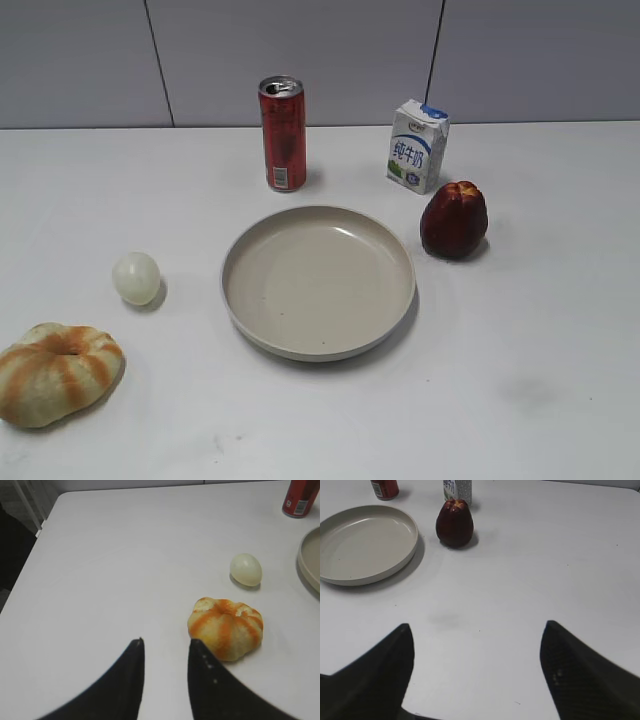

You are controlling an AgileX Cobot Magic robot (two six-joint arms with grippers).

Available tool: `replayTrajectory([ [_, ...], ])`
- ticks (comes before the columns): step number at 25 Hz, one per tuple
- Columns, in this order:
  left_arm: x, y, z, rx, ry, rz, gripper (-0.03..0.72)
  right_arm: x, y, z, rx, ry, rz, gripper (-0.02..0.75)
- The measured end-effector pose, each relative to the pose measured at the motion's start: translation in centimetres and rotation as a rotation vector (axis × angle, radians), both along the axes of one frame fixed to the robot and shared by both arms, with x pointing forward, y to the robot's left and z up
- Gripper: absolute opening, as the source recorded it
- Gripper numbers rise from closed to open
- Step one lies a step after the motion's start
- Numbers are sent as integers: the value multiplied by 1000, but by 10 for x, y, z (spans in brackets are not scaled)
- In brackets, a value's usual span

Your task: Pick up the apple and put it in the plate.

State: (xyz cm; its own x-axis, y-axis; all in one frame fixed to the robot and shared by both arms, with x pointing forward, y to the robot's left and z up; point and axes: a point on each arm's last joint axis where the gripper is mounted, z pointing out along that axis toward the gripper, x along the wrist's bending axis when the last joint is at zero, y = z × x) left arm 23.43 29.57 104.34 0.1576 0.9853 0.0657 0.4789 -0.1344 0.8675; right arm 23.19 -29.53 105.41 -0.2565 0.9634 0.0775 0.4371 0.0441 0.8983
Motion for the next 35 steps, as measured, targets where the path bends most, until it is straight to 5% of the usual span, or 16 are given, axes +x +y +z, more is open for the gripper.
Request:
replayTrajectory([
  [19,0,0,0,0,0,0,236,14,2,16,6,-65,-15,590],
  [25,0,0,0,0,0,0,236,69,14,33,37,-104,-37,589],
  [35,0,0,0,0,0,0,236,182,41,48,-25,150,-44,589],
])
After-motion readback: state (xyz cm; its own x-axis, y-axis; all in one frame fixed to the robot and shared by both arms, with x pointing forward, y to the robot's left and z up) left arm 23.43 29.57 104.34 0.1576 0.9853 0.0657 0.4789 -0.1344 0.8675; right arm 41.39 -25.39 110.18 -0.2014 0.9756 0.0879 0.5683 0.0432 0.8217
